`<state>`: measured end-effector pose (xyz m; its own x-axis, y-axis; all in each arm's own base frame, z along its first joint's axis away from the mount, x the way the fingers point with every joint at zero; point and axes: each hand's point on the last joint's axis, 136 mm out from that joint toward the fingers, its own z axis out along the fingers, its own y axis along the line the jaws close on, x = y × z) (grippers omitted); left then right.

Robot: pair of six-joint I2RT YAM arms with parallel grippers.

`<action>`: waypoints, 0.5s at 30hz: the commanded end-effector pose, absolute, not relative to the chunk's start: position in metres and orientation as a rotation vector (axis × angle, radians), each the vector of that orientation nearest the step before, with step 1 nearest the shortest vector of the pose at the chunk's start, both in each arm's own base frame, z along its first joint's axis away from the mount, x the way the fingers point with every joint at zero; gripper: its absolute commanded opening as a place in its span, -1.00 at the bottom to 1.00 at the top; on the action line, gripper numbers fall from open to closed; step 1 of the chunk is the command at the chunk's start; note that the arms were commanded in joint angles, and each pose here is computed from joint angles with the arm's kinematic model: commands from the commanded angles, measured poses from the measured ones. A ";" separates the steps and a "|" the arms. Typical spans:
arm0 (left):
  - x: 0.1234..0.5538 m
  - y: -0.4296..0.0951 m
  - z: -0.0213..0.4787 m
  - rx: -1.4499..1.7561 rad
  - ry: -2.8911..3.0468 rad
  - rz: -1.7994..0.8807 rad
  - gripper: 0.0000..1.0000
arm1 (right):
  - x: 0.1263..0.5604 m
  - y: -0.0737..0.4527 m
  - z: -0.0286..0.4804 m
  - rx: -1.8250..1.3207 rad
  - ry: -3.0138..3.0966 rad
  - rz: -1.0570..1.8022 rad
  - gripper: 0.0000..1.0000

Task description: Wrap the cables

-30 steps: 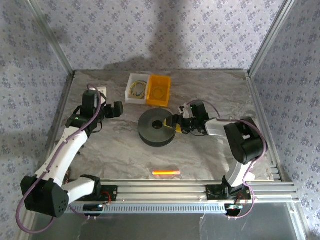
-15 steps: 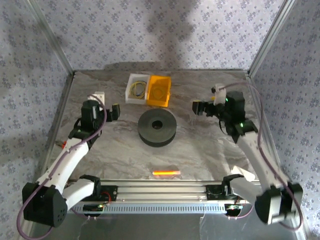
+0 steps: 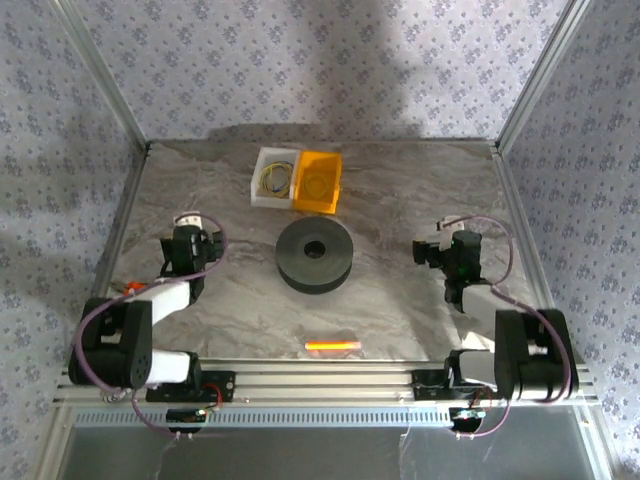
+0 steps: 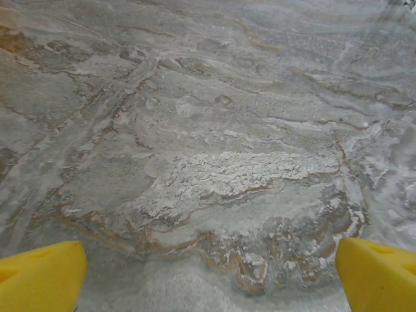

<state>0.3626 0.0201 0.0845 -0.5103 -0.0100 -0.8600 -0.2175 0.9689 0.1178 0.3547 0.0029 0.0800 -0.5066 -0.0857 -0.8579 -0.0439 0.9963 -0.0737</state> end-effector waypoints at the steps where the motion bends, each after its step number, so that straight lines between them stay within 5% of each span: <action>1: 0.387 0.020 0.117 -0.143 1.946 0.251 1.00 | 0.385 0.000 0.106 -0.076 1.972 -0.060 1.00; 15: 0.392 0.036 0.091 -0.206 1.923 0.159 0.99 | 0.391 -0.014 0.084 0.000 1.988 -0.042 0.99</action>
<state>0.3840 0.0394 0.0731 -0.4186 -0.0514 -0.9067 -0.2314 0.9715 0.0518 0.3896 -0.0152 0.0781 -0.4337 -0.0226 -0.9008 0.0140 0.9994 -0.0318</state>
